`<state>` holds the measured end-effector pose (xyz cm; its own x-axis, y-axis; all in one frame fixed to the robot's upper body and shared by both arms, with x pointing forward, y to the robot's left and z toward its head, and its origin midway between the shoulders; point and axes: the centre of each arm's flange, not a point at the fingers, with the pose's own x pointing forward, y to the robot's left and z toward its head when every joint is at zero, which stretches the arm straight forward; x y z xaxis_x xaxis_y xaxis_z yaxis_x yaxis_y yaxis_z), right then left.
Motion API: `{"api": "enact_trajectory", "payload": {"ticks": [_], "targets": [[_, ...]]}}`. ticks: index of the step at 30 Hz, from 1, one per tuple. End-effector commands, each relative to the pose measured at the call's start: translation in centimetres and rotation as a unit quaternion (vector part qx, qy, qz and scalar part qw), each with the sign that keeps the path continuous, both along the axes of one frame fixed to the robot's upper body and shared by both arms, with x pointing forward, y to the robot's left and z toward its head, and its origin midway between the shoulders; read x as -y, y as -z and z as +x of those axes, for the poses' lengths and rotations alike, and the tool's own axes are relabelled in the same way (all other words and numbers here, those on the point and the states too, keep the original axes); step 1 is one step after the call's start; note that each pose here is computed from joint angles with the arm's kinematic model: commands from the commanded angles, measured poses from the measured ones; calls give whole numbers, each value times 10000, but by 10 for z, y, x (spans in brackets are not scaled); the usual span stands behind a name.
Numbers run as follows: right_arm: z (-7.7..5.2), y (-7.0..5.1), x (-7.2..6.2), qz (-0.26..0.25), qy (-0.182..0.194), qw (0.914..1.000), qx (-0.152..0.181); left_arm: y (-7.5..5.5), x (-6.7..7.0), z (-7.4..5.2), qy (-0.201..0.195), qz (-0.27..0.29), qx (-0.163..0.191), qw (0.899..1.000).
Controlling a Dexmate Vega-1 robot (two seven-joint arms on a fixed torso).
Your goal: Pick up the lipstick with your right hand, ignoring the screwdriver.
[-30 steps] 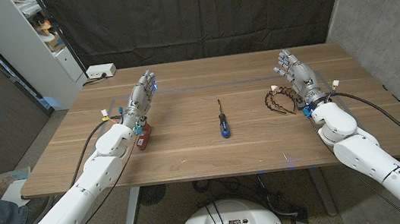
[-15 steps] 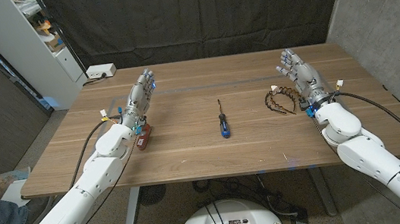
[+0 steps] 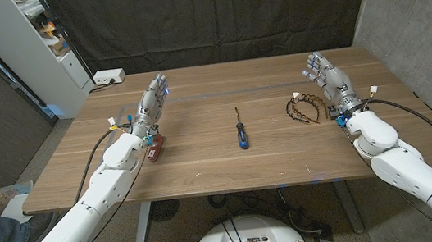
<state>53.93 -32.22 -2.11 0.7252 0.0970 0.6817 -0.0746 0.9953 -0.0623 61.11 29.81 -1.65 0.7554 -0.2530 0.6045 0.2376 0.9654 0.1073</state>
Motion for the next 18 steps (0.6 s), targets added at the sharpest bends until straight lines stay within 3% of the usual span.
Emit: {"api": "enact_trajectory", "payload": {"ticks": [1, 18], "targets": [[-13, 4, 11, -33, 110, 9999, 2, 3, 4, -3, 29, -5, 14, 10000], [-23, 10, 18, -51, 163, 9999, 2, 4, 6, -4, 60, 54, -13, 10000]]}}
